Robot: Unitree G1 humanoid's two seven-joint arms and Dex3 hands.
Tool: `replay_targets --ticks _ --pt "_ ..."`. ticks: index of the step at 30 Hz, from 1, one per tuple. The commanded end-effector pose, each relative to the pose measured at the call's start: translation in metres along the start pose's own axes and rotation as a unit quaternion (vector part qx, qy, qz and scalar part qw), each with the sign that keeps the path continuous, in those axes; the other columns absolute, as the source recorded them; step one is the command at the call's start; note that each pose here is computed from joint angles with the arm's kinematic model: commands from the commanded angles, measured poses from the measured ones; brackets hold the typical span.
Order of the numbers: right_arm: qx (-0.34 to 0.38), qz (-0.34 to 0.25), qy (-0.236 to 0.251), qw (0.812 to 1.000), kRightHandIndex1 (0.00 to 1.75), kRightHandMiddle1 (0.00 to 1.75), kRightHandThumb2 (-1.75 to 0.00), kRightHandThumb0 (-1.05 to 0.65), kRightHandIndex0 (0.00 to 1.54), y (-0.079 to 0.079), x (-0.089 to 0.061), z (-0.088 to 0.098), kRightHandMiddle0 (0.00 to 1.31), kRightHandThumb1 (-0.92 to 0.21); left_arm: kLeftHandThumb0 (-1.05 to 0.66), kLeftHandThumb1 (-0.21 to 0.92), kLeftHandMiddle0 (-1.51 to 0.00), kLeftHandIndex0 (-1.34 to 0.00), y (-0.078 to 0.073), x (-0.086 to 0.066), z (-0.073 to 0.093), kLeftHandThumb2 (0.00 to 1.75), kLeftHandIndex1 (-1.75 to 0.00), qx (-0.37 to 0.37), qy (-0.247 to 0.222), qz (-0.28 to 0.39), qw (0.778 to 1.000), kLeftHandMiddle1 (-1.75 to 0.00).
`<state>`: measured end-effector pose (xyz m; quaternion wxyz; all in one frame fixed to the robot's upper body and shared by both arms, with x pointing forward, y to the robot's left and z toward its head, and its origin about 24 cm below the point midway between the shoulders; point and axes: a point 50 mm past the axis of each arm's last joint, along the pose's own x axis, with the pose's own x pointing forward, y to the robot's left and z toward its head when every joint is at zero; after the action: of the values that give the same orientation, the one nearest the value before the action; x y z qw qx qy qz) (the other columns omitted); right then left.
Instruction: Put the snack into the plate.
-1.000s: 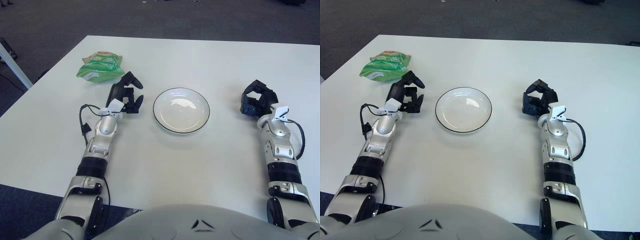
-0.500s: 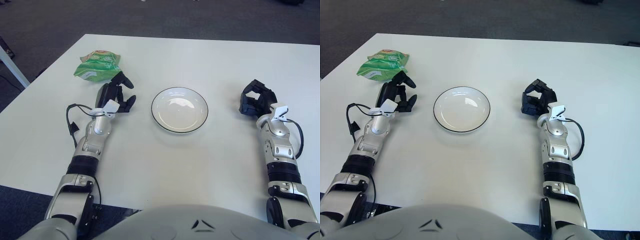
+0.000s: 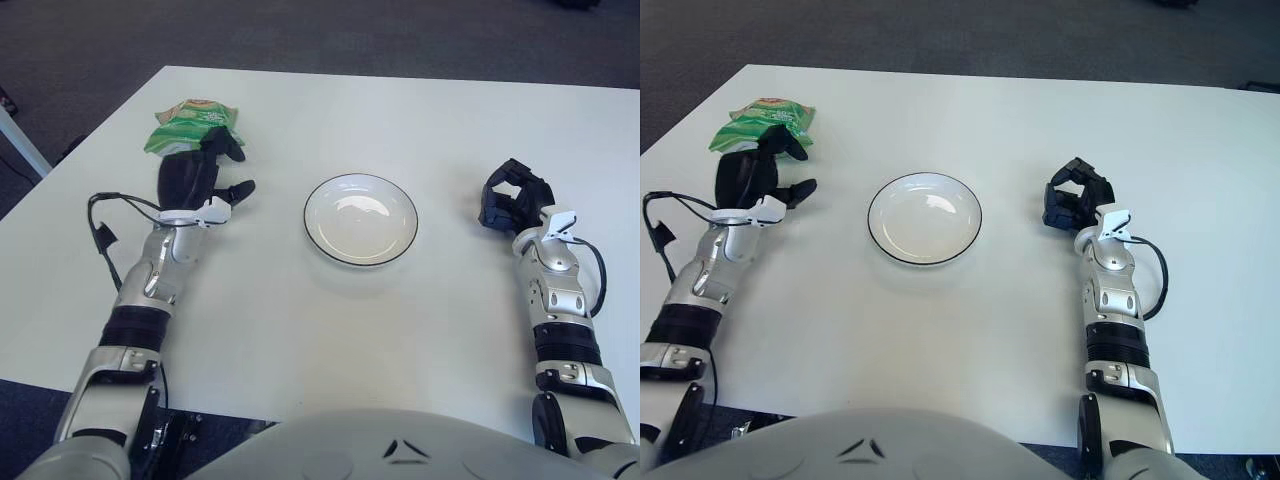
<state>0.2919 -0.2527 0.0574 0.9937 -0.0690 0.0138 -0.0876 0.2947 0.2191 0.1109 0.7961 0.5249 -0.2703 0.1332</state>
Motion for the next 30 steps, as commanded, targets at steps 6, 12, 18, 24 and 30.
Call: replay_targets --ticks 6,12,18,24,30 --pt "-0.008 0.010 0.095 0.995 1.75 1.75 -1.36 -0.50 1.27 0.005 -0.015 -0.042 0.65 -0.28 -0.38 0.73 -0.45 -0.31 0.014 0.015 0.000 0.79 -1.75 0.104 -0.023 0.047 0.993 -1.74" --pt "-0.011 0.011 0.095 0.995 1.75 1.75 -1.36 -0.50 1.27 0.008 -0.015 -0.042 0.65 -0.28 -0.36 0.84 -0.21 -0.24 0.019 0.029 -0.012 0.62 -1.75 0.155 -0.027 0.032 0.987 -1.57" --pt "-0.008 0.013 0.096 0.995 1.75 1.75 -1.36 -0.49 1.26 0.010 -0.014 -0.042 0.64 -0.28 -0.60 0.71 -0.11 -0.02 0.020 0.041 -0.030 0.77 -1.18 0.197 -0.010 -0.003 0.980 -1.09" --pt "-0.008 0.014 0.096 0.995 1.75 1.75 -1.35 -0.49 1.26 0.012 -0.014 -0.041 0.64 -0.28 -0.70 0.73 -0.05 0.00 0.017 0.050 -0.037 0.71 -0.91 0.236 -0.005 -0.015 0.972 -0.73" --pt "-0.013 0.014 0.097 0.995 1.75 1.75 -1.36 -0.49 1.25 0.013 -0.014 -0.041 0.64 -0.28 -0.81 0.77 -0.01 0.00 0.008 0.060 -0.044 0.58 -0.74 0.259 0.007 -0.029 0.965 -0.44"
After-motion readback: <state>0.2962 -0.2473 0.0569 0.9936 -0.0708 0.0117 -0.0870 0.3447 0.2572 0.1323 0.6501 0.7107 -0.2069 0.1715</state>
